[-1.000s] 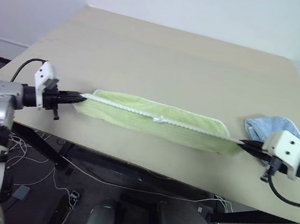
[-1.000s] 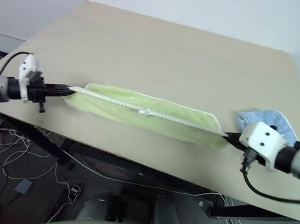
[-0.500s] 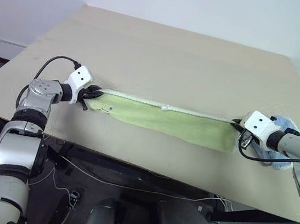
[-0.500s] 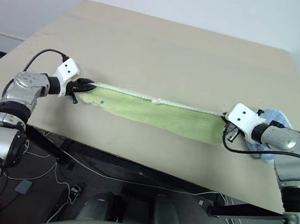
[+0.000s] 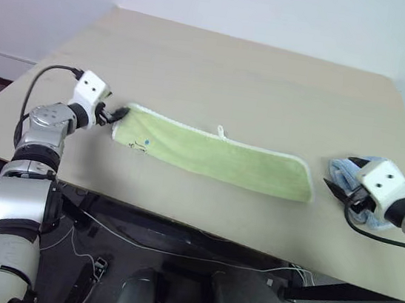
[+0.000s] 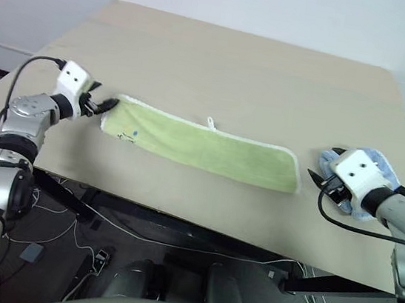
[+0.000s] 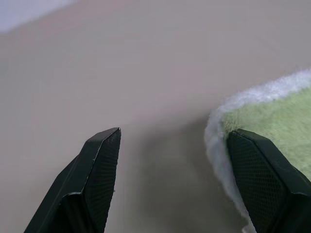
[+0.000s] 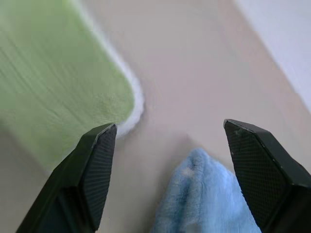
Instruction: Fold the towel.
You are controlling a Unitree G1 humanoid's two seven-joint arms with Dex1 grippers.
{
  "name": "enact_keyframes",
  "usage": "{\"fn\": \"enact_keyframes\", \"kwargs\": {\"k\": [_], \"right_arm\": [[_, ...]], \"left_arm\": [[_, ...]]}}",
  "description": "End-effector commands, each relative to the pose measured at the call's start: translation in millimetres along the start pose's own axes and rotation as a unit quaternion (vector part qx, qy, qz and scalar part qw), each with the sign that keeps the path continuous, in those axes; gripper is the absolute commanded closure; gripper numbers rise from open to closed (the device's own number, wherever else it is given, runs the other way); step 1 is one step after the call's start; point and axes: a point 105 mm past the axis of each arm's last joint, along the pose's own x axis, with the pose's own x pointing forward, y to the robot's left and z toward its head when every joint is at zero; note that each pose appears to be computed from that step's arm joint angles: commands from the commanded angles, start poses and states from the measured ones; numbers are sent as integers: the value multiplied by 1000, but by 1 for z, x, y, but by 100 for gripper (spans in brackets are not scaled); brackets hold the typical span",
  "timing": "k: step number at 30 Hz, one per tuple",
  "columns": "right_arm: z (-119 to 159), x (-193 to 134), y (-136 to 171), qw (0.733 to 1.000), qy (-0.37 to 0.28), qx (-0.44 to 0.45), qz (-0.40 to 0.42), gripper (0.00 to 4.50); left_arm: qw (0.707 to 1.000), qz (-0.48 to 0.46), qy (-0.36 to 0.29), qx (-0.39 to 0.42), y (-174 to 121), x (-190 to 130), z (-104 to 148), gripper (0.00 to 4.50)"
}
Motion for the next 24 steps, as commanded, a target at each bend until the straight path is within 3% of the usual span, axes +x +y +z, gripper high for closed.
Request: {"fn": "enact_keyframes", "kwargs": {"k": [1, 2, 5, 8, 14, 19, 24], "right_arm": [[-1, -12, 15, 989, -10, 144, -23, 21], [-3, -13, 20, 984, -7, 177, -25, 3], [-5, -12, 42, 963, -9, 270, -16, 3], [-4, -5, 63, 916, -31, 401, -18, 3], [-9, 6, 71, 843, -32, 536, -37, 3], [-16, 13, 76, 775, -17, 629, -59, 3], [-17, 21, 80, 719, -13, 691, -72, 3]], "left_arm": [[999, 29, -34, -10, 14, -4, 17, 96], [999, 28, -34, -11, 13, -3, 16, 96], [999, -10, -27, -16, 0, -1, 9, 96], [997, -71, -12, -8, -24, 3, -1, 96], [987, -157, 6, 9, -53, 4, -11, 96], [990, -140, 8, 13, -47, 5, -9, 96], [991, -133, -31, -2, -37, 0, 5, 96]]}}
